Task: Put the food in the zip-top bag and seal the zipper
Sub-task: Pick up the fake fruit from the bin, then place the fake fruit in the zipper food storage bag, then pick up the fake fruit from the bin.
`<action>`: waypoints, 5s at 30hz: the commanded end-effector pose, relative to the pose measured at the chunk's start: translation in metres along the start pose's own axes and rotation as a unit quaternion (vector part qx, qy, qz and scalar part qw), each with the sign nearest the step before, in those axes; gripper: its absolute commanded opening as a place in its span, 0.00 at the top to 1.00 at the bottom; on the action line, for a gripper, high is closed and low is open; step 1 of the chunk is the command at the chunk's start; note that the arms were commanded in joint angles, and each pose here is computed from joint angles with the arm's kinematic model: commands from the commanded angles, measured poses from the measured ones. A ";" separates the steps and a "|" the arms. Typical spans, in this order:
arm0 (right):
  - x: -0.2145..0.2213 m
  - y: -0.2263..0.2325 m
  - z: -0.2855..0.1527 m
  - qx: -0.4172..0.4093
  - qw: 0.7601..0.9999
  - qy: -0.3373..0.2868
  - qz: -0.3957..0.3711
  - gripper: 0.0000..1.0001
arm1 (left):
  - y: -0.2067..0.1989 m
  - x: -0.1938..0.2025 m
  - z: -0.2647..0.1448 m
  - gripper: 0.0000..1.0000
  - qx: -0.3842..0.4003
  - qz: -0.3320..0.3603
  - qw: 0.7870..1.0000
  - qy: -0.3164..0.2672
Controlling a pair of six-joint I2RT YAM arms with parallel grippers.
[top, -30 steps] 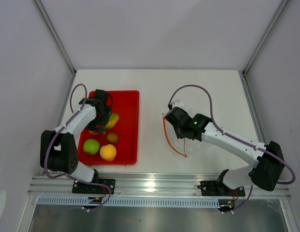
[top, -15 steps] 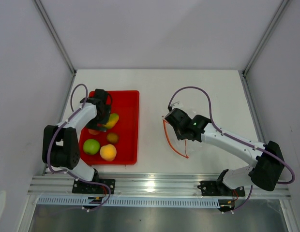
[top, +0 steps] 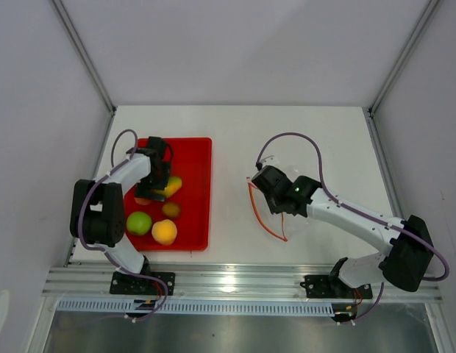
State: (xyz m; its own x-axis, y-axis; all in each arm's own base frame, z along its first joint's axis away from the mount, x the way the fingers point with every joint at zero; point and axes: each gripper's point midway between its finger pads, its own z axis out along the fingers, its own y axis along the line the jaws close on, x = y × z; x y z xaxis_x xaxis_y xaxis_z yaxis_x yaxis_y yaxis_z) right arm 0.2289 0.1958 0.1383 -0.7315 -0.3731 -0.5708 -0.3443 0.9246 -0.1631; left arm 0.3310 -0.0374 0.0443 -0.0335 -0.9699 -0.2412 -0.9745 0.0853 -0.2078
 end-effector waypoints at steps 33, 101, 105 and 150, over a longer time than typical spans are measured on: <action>-0.015 -0.001 -0.015 -0.012 0.999 -0.025 0.032 1.00 | -0.034 -0.014 -0.073 0.38 0.127 0.079 0.988 -0.043; -0.063 0.049 -0.066 -0.258 0.943 -0.045 0.208 1.00 | 0.059 0.243 -0.226 0.40 0.569 0.524 0.590 0.232; -0.061 0.050 -0.063 -0.258 0.943 -0.042 0.206 1.00 | 0.056 0.247 -0.229 0.36 0.555 0.533 0.596 0.231; -0.032 0.016 -0.050 -0.184 0.967 -0.042 0.169 1.00 | 0.054 0.022 -0.160 0.01 0.273 0.360 0.890 -0.061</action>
State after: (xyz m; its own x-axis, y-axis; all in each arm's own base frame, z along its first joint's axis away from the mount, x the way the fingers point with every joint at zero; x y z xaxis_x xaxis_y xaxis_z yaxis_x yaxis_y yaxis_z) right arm 0.2160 0.2231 0.1899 -0.8091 -0.0311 -0.5868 -0.2845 0.8945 0.3450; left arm 0.2425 -0.1092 0.1807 -0.5810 -0.5284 -0.6190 -0.3497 0.8489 -0.3964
